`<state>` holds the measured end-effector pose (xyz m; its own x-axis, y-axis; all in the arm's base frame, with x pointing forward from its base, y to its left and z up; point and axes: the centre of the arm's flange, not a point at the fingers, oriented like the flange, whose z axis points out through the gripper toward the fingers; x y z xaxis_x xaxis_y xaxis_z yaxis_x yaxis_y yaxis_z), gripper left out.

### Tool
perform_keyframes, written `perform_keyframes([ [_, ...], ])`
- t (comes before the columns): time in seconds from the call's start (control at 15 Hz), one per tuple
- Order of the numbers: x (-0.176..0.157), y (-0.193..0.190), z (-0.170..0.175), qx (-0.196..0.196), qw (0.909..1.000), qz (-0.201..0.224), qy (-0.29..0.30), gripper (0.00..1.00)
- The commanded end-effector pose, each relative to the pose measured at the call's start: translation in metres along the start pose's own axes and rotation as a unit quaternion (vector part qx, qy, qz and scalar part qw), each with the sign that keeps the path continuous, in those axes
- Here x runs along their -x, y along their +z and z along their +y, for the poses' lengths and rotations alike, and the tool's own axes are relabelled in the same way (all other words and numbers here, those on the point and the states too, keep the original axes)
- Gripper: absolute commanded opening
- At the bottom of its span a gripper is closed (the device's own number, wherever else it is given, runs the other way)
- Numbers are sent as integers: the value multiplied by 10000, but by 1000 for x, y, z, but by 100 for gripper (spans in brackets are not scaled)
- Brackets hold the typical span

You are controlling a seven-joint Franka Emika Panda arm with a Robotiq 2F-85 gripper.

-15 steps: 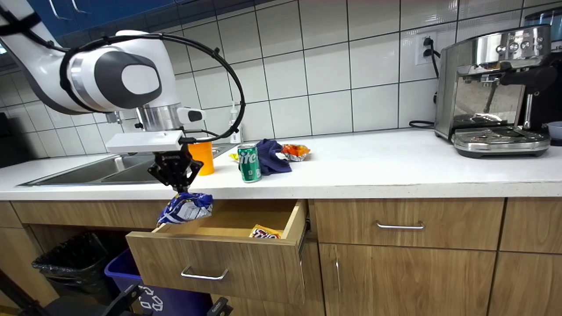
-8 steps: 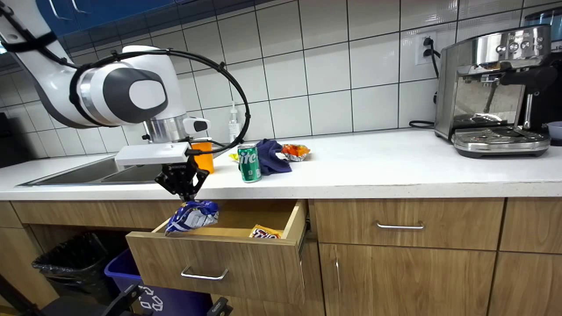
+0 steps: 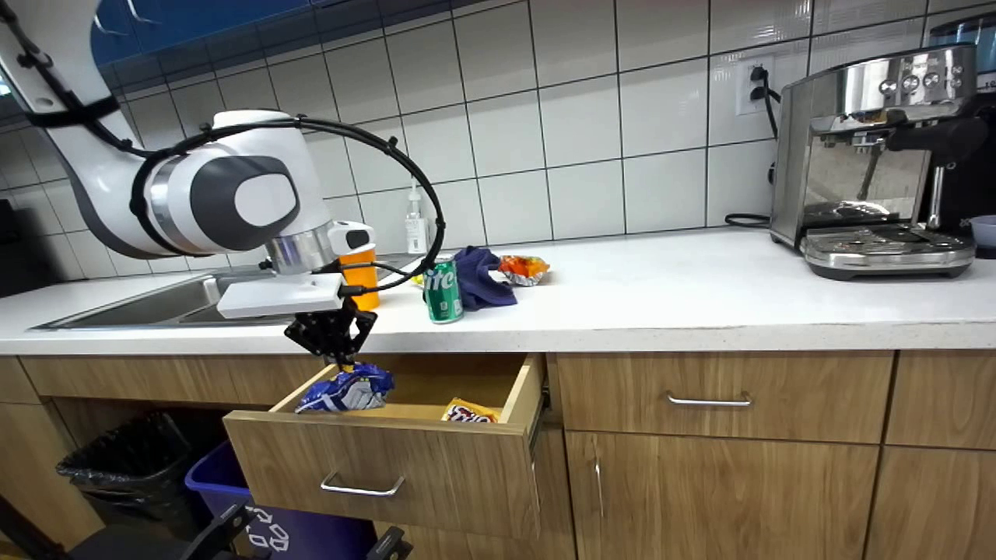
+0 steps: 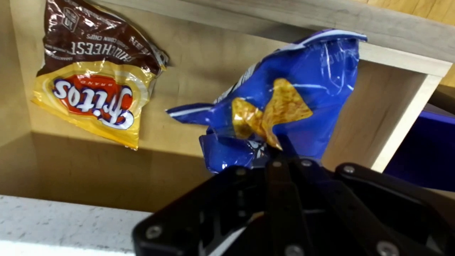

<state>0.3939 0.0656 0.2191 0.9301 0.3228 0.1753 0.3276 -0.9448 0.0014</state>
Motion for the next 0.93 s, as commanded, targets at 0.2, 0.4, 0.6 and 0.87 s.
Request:
perform_keyframes([
  [0.2,0,10,5,87,9992,382,-82,0],
  [0.4,-1,12,6,107,9990,420,-78,0],
  [0.6,-2,13,6,97,9990,437,-87,0],
  [0.87,-5,15,4,74,9990,441,-80,0],
])
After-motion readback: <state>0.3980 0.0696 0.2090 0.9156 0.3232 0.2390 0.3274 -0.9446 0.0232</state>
